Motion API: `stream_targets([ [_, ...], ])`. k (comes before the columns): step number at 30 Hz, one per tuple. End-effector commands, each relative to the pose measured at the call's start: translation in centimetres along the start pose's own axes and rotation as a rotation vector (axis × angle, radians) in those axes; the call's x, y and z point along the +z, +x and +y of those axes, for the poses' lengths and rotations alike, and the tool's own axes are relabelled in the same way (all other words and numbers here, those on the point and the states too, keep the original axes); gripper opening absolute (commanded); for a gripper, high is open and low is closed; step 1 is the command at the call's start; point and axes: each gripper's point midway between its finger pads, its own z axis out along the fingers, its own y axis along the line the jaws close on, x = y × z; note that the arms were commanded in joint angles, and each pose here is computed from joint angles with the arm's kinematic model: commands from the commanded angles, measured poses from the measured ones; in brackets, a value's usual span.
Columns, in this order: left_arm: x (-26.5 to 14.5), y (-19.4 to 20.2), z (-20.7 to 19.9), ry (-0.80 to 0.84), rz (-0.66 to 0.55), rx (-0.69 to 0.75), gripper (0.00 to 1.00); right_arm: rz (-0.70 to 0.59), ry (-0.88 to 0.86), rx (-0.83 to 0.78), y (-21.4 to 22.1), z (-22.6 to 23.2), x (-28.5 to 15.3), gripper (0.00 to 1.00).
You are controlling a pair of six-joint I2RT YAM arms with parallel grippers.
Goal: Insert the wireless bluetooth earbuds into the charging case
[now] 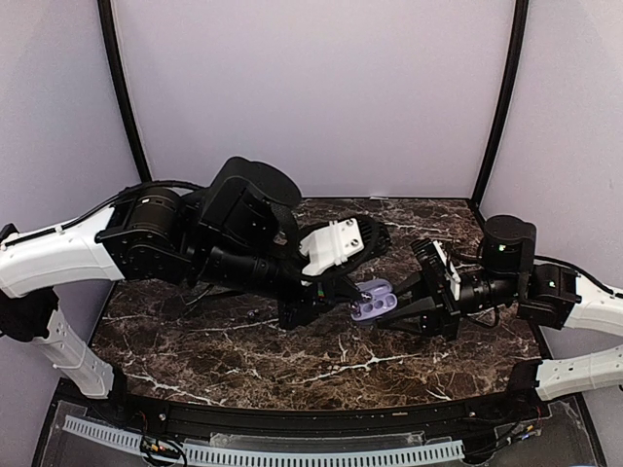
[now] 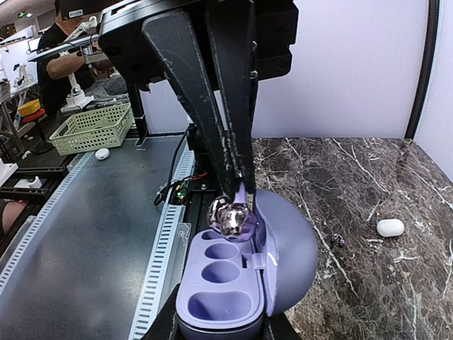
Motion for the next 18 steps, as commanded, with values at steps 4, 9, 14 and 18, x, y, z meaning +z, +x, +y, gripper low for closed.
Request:
stream_targets([
  [4,-1.1,-0.3,0.3,-0.032,0.015,0.028,0.00,-0.045,0.015,-0.015,-1.0,0.0,-0.2,0.00],
  [9,-0.9,-0.2,-0.4,-0.013,0.030,0.048,0.00,-0.052,0.023,0.003,-1.1,-0.2,-0.1,0.00],
  [14,-0.5,-0.1,-0.6,-0.023,0.044,0.063,0.00,-0.054,0.037,0.014,-1.1,-0.4,-0.2,0.00],
  [18,-0.2,0.0,-0.5,-0.046,0.055,0.071,0.00,-0.058,0.019,0.013,-1.2,0.0,-0.3,0.00],
])
